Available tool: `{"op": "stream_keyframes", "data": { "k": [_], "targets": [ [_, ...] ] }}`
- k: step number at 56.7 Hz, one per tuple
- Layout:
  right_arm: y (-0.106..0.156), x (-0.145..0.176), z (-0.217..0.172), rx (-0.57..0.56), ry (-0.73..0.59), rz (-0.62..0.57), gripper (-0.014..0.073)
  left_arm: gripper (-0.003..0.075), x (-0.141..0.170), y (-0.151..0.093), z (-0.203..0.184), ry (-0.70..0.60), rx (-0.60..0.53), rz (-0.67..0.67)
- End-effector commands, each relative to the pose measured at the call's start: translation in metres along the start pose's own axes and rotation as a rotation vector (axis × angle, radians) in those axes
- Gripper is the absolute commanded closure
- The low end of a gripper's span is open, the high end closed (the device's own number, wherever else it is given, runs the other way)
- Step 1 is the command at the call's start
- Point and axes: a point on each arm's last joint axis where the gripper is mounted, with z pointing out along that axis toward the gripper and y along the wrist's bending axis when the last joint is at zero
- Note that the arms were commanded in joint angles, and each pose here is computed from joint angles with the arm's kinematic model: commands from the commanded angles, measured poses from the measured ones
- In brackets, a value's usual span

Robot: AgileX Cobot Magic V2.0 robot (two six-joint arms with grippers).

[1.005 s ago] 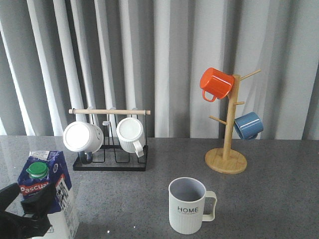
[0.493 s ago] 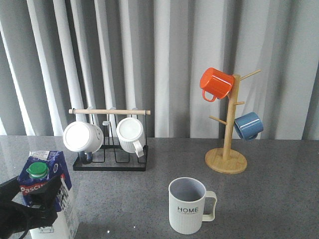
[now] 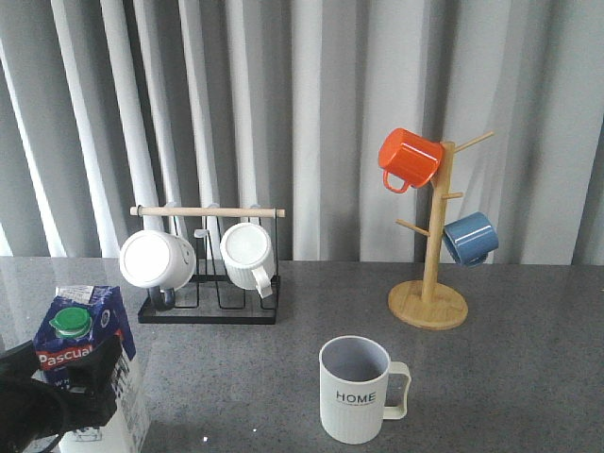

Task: Place milk next to cup
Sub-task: 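Lift the milk carton with the left gripper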

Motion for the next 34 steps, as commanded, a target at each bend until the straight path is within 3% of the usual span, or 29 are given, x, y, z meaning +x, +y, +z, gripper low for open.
{"op": "stream_keyframes", "data": {
  "k": [1, 34],
  "targets": [
    [-0.002, -0.015, -0.001, 0.005, -0.092, -0.014, 0.0601, 0.0163, -0.020, -0.003, 0.001, -0.127, 0.011, -0.007],
    [-0.002, -0.015, -0.001, 0.005, -0.092, -0.014, 0.0601, 0.0163, -0.026, -0.004, 0.012, -0.155, 0.012, 0.017]
  ]
}}
